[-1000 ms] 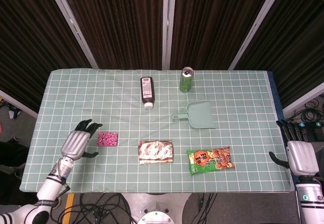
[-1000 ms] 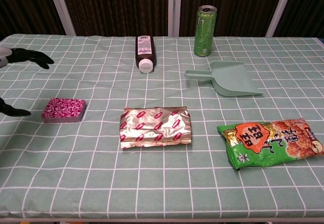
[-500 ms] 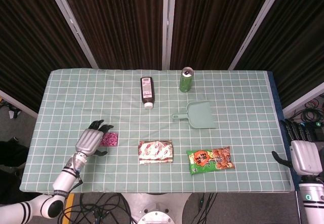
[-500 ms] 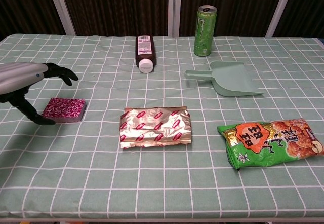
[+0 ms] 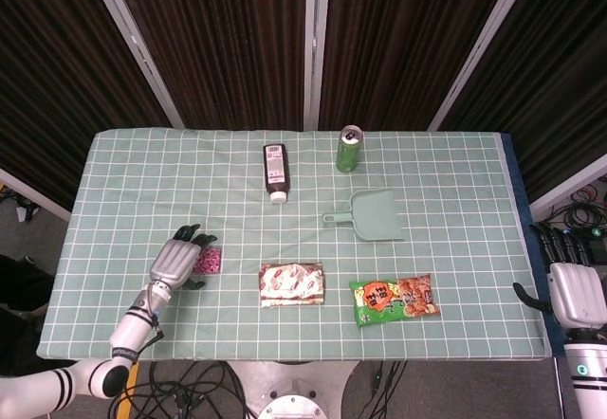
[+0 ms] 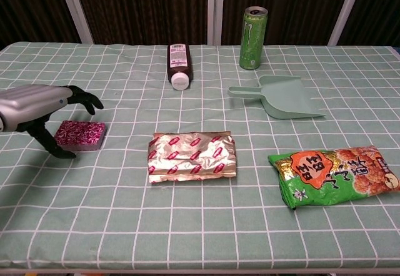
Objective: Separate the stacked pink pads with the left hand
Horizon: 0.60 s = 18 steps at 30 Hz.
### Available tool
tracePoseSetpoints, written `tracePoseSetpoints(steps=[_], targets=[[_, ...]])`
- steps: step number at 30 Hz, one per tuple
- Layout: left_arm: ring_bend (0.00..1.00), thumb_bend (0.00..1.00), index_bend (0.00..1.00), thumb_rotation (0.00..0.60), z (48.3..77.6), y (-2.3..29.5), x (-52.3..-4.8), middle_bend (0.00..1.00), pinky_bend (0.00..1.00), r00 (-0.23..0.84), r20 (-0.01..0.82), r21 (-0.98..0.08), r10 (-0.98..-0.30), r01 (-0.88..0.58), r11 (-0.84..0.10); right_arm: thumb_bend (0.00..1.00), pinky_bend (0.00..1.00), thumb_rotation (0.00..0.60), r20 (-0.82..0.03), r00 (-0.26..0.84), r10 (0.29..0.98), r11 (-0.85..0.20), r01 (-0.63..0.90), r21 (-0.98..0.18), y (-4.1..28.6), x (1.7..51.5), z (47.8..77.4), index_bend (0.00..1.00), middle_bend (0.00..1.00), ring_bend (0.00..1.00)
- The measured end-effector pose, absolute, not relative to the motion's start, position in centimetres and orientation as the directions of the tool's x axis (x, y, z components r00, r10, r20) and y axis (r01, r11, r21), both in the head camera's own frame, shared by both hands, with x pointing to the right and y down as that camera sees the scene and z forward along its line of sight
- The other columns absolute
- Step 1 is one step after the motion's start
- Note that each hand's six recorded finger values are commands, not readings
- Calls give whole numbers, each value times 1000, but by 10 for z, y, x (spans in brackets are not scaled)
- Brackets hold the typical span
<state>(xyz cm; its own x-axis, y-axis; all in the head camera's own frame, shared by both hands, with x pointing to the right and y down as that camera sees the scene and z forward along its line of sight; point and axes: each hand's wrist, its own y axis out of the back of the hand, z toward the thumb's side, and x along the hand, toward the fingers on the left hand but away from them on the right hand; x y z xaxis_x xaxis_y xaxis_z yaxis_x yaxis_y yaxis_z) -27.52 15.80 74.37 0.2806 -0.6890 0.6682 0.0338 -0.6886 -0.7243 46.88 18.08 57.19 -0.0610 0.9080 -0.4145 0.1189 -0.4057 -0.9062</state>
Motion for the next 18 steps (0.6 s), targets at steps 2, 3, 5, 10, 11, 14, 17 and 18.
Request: tracePoseSetpoints(steps=[2, 3, 5, 10, 11, 14, 17, 18], targets=[[44, 146, 201, 600, 745, 158, -276, 239, 98, 275, 671, -723, -689, 35, -690, 149, 0, 600, -416, -60, 907, -407, 120, -905, 181, 469, 573, 0, 52, 0], [44, 153, 203, 600, 745, 158, -276, 245, 98, 275, 671, -723, -689, 36, -690, 149, 0, 600, -417, -60, 907, -408, 120, -905, 181, 469, 573, 0, 52, 0], [50, 175, 212, 600, 746, 157, -277, 270, 102, 273, 668, -727, -692, 39, -686, 150, 0, 600, -418, -60, 906, -409, 120, -904, 181, 469, 574, 0, 52, 0], [61, 206, 222, 600, 748, 156, -278, 291, 109, 266, 663, -732, -700, 34, -681, 150, 0, 600, -417, -62, 907, -408, 119, -905, 181, 469, 573, 0, 52, 0], [61, 208, 222, 600, 748, 156, -278, 292, 109, 266, 663, -731, -699, 33, -681, 150, 0, 600, -416, -63, 907, -407, 118, -906, 181, 470, 573, 0, 52, 0], [61, 209, 223, 600, 749, 156, -277, 300, 109, 267, 666, -728, -697, 29, -685, 149, 0, 600, -416, -65, 907, -407, 118, -906, 181, 470, 573, 0, 52, 0], [61, 210, 223, 600, 750, 156, -276, 302, 109, 268, 666, -727, -696, 26, -686, 150, 0, 600, -418, -66, 906, -409, 119, -905, 181, 471, 574, 0, 52, 0], [61, 210, 223, 600, 750, 156, -275, 302, 109, 267, 666, -727, -696, 25, -686, 150, 0, 600, -419, -67, 905, -410, 119, -904, 181, 471, 574, 0, 52, 0]])
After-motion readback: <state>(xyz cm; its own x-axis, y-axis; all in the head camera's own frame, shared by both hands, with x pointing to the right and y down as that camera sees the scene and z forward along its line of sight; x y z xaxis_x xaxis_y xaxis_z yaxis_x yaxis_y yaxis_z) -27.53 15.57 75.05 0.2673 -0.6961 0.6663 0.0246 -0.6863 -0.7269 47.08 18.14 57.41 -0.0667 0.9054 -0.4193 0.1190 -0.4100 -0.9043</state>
